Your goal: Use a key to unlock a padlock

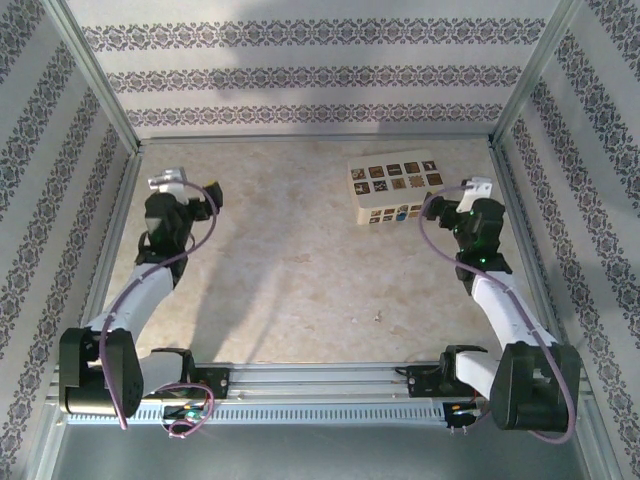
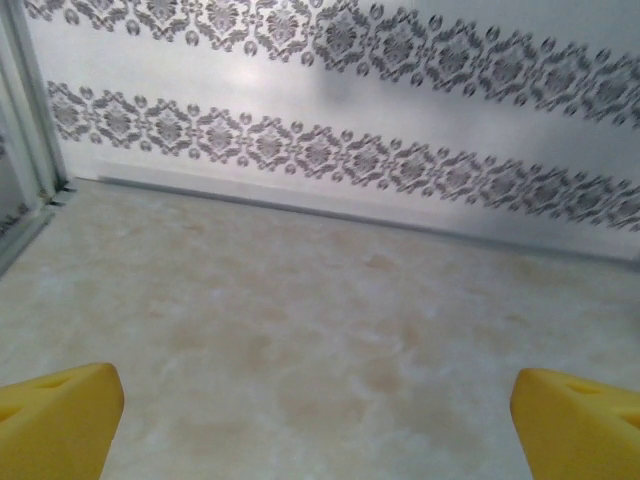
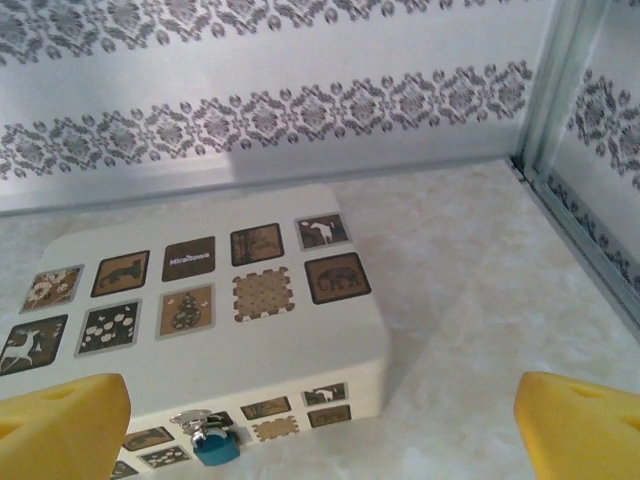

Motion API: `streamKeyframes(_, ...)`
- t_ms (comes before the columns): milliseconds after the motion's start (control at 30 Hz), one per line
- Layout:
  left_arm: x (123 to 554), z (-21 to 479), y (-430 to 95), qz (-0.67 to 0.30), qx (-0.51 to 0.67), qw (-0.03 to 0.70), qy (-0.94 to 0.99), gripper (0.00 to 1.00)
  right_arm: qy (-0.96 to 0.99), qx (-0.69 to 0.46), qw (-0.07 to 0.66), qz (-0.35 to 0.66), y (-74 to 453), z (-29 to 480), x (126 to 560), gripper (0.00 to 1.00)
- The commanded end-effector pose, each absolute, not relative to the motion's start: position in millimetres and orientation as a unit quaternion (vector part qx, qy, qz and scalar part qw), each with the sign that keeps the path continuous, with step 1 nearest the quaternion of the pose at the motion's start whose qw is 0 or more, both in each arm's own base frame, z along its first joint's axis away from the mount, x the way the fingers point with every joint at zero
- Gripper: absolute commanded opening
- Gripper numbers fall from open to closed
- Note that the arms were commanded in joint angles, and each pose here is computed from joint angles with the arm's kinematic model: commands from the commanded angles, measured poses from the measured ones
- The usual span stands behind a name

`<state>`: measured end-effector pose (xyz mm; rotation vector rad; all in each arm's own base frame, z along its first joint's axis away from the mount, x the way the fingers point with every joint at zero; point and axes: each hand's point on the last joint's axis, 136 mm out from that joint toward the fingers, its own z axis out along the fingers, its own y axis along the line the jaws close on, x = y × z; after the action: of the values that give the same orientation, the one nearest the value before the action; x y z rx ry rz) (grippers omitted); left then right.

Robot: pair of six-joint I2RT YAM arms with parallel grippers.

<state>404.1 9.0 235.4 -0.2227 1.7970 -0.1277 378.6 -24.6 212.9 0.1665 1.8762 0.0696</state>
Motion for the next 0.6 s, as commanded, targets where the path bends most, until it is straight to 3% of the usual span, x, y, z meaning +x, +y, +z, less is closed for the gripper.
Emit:
streamKeyframes(0, 392.4, 189.9, -16.2, -0.141, -0.134, 0.487, 0.852, 0.99, 0.858, 0.114, 0.497, 0.062, -30.4, 189.8, 366.0, 0.98)
streamKeyframes(300, 397.2, 162.6, -124.1, -0.230, -0.087, 0.384, 0.890, 0.99, 0.882, 0.159, 0.404, 0.185, -27.8, 177.9, 402.0, 0.98)
streamKeyframes(567, 424.3, 149.1, -217.6, -0.293, -0.051, 0.346, 0.890, 0.99, 0.888, 0.176, 0.375, 0.199, -35.3, 159.5, 439.3, 0.99)
